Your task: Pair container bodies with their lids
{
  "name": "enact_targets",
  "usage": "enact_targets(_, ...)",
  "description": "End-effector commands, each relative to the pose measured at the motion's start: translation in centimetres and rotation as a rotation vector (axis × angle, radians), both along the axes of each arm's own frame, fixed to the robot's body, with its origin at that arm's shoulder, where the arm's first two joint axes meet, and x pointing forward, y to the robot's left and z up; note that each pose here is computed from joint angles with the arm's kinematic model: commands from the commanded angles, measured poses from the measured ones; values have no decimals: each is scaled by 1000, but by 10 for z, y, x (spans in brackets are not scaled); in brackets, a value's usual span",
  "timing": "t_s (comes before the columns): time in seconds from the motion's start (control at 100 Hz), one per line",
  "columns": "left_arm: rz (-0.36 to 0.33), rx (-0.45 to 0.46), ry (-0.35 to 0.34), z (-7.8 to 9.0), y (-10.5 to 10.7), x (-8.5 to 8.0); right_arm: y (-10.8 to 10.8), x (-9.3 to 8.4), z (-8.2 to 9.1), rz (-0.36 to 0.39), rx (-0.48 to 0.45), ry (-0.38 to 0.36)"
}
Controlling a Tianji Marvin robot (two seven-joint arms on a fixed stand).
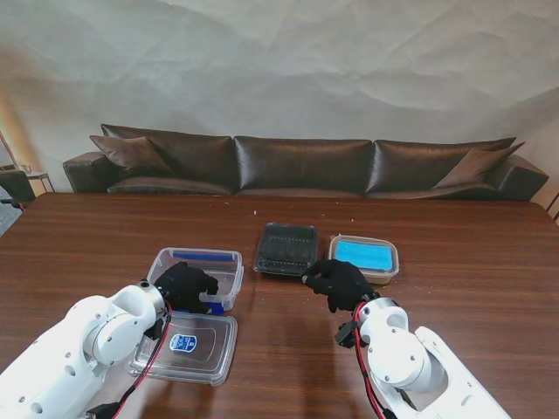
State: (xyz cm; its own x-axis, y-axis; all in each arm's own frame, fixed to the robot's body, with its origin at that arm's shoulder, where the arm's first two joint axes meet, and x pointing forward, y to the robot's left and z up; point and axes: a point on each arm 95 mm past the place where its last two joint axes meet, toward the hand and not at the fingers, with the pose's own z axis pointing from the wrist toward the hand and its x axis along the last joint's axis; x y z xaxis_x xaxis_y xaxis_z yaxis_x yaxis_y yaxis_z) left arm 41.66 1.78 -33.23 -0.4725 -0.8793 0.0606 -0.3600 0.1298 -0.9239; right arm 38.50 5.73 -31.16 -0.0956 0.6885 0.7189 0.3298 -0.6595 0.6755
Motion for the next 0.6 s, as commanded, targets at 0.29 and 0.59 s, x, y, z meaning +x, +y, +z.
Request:
enact_targets(0.29, 13, -88, 7, 26, 3, -12, 5, -3, -3, 19, -2, 13)
enact_targets(0.59, 99, -211, -72, 67, 32, -49, 21, -19, -3, 83, -9, 3)
